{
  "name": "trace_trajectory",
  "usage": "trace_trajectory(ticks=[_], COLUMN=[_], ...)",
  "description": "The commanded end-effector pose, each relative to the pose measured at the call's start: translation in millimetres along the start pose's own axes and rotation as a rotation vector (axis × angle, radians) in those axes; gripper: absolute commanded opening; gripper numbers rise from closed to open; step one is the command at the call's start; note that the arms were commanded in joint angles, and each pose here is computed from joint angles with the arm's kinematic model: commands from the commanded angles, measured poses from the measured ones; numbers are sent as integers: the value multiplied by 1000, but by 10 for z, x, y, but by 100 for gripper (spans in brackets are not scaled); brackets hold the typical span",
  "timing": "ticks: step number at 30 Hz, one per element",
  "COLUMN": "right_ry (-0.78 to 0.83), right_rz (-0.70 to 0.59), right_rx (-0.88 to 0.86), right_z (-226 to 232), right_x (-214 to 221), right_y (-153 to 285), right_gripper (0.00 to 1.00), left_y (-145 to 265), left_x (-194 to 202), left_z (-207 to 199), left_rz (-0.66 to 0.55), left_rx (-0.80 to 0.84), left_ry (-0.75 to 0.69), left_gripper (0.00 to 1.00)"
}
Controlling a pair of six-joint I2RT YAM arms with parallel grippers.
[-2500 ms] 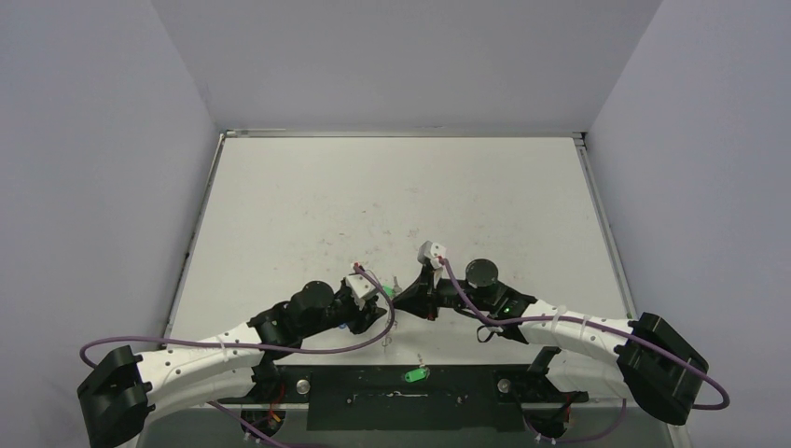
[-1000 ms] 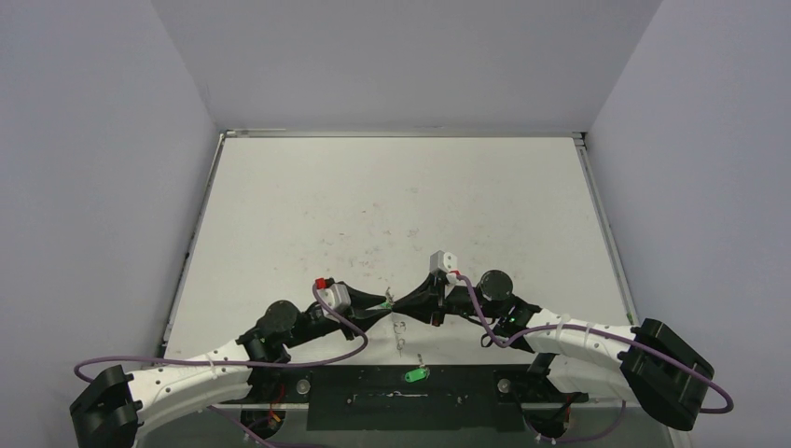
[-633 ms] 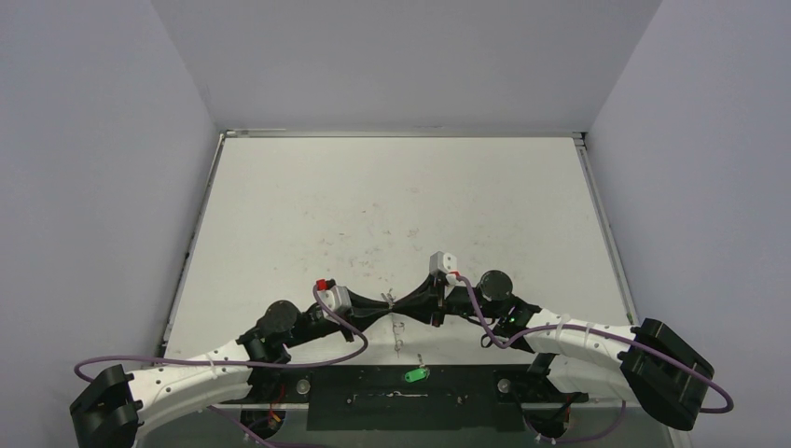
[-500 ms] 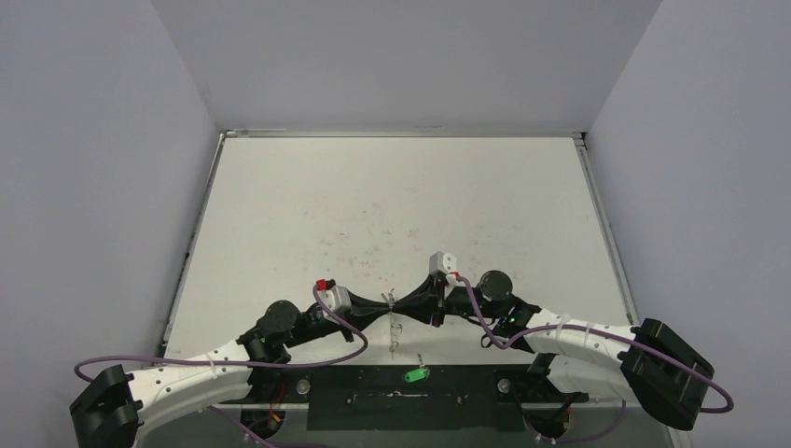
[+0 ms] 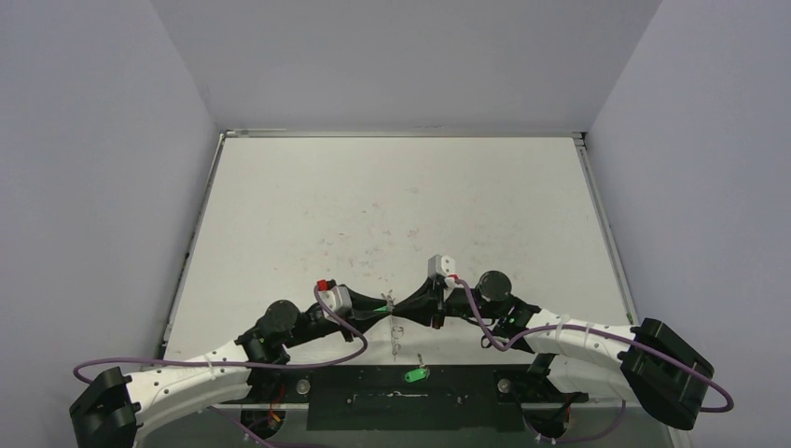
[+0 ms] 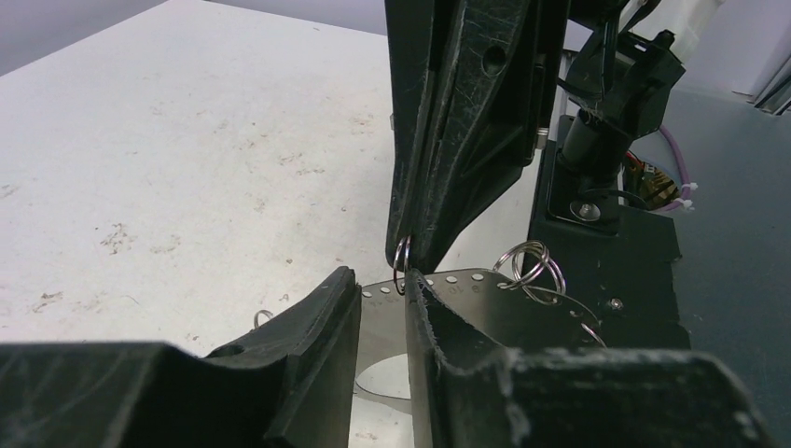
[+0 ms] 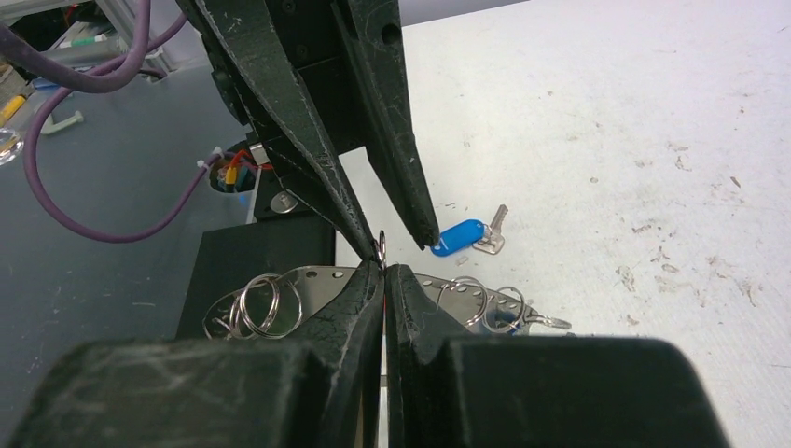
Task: Put the keys on the keyring
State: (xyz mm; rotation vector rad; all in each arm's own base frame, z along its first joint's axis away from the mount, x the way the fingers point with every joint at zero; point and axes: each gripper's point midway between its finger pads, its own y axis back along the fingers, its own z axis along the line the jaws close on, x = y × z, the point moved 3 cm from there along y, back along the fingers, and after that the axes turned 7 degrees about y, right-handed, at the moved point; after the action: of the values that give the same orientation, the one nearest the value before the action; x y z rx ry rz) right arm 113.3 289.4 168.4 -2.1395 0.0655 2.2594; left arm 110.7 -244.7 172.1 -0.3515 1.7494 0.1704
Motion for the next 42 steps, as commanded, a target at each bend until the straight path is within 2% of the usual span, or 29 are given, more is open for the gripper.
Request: trace_trajectory(ticks=[1,7,11,12,16,18,22,30,35,42], right_ry=[59,57,57,57,64,71,98,218,279,329], right_rz=[-61,-55,-43,-39,-27,-17,1,93,145,221], right_rx=[-80,-90,-90,-88,-74,-61,-41,7,14,-12], right_z=[110,126,128,125,106,88,59,-16,-47,-74], right_x=[-189,-177,-149,-141,-126,-123,-149,-218,-256,-196], right_y=[-67,-84,-86,-85,-74,-67,-46,71,121,134], right_gripper=[0,0,0,0,0,7,28,48,49,44], left_y=[-89,-131,-137,-136,-124,-121,-109,-103,-97,-135], left_x=[-291,-262,-291,-296,-294,-285,-221,-191,-160,-232], left_z=[-49,-73,-83,-85,-81,-63,-33,-30,-30,-50], left_rz=[-62,-35,-47,-48,-35,-10,72,268,401,490], left_rx=[22,47,55,56,51,39,17,24,39,75], left_ry=[-34,-44,-52,-54,-62,-66,-67,-114,-136,-175], left_gripper=[24,21,1,0,0,0,0,0,0,0])
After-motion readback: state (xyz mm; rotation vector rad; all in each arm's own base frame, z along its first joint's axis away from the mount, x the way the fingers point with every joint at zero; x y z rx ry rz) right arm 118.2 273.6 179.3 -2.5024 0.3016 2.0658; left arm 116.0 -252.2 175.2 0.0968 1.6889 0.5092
